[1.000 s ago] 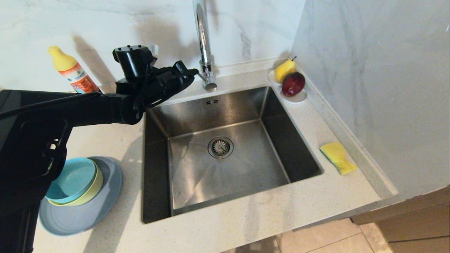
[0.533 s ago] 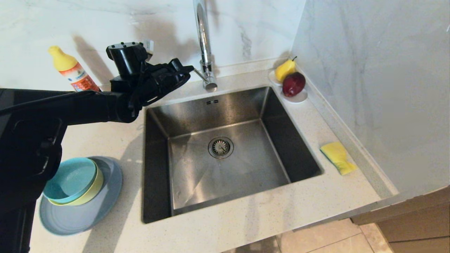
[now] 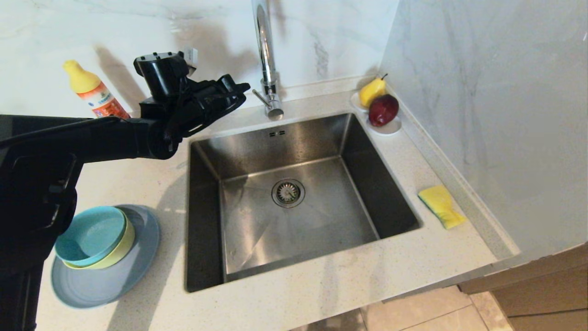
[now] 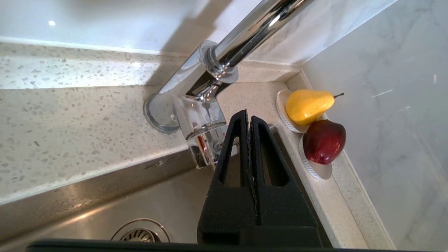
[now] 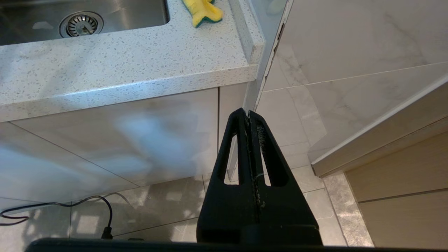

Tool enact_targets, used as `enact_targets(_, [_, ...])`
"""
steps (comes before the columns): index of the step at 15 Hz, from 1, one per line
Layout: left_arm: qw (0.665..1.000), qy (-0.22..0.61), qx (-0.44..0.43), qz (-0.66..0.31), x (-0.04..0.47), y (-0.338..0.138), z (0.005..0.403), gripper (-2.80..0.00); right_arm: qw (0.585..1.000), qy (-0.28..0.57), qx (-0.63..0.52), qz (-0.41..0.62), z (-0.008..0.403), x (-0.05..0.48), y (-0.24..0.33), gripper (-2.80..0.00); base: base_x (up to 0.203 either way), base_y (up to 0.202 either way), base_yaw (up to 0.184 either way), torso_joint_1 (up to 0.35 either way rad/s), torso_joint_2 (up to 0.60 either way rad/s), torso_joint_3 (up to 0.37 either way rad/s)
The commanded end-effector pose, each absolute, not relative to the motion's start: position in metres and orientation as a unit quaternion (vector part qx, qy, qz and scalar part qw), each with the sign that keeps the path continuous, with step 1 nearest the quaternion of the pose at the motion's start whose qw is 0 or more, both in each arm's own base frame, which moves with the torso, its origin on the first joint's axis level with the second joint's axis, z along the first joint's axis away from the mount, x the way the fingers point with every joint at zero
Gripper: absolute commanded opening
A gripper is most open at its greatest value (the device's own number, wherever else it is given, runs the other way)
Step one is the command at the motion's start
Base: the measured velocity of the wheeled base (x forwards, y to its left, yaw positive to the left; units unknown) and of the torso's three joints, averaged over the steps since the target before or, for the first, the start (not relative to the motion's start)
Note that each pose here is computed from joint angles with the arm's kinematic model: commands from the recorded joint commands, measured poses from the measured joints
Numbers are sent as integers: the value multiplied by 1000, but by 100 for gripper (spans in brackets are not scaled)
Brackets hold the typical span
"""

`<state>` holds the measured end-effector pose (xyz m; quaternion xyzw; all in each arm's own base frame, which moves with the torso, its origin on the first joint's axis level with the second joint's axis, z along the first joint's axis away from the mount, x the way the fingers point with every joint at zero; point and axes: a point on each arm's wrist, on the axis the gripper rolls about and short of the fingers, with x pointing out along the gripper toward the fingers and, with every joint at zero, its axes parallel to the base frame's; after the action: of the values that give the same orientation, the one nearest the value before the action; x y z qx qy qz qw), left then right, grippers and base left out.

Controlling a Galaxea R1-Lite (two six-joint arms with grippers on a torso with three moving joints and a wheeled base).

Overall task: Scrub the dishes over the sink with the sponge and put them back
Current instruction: Turn on the faucet

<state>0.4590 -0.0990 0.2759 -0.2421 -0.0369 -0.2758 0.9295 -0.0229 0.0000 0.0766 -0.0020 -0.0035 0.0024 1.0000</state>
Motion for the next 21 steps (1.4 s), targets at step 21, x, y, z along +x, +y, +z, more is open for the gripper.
enact_targets(21, [927, -44, -244, -281, 462, -101, 272, -280, 1000, -4, -2, 3, 77, -23, 0, -280, 0, 0, 0, 0, 0, 0])
